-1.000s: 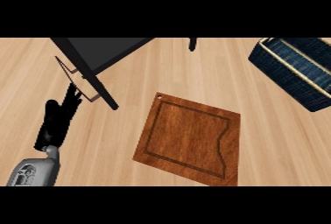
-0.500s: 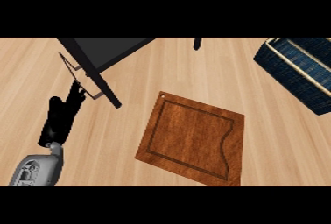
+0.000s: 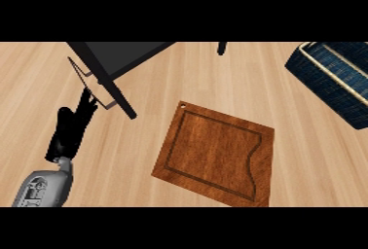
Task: Pick the croissant from the cutting board and place it in the basket
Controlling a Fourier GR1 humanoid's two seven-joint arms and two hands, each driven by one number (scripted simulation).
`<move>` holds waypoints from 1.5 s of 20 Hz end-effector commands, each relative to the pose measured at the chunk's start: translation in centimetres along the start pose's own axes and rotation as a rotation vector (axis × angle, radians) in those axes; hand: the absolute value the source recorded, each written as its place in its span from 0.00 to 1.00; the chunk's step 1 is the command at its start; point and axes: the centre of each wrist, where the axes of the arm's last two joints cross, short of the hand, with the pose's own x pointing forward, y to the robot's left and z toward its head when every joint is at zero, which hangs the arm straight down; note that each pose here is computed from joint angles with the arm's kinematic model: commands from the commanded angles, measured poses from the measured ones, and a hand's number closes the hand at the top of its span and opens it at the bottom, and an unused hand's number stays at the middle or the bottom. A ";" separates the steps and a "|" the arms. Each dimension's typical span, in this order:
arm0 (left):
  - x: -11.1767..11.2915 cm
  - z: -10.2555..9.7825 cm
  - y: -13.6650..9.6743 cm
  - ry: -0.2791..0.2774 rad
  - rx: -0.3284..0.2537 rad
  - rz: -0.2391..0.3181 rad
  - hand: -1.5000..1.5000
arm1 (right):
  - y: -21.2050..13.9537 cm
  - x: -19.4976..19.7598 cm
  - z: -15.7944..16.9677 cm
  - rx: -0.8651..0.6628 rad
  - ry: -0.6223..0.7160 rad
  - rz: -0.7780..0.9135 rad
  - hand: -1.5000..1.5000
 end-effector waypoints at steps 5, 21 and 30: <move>1.2 -1.1 -0.2 -0.050 -0.026 -0.008 0.50 | 2.7 -6.2 -2.4 0.052 -0.072 -0.013 1.00; 2.5 -1.6 -1.5 -0.038 -0.023 0.014 0.50 | 11.0 -12.5 -3.8 0.177 0.036 -0.209 0.00; 1.7 -1.5 0.5 -0.049 -0.016 -0.005 0.50 | 11.1 -14.3 -2.9 0.020 -0.024 -0.400 0.00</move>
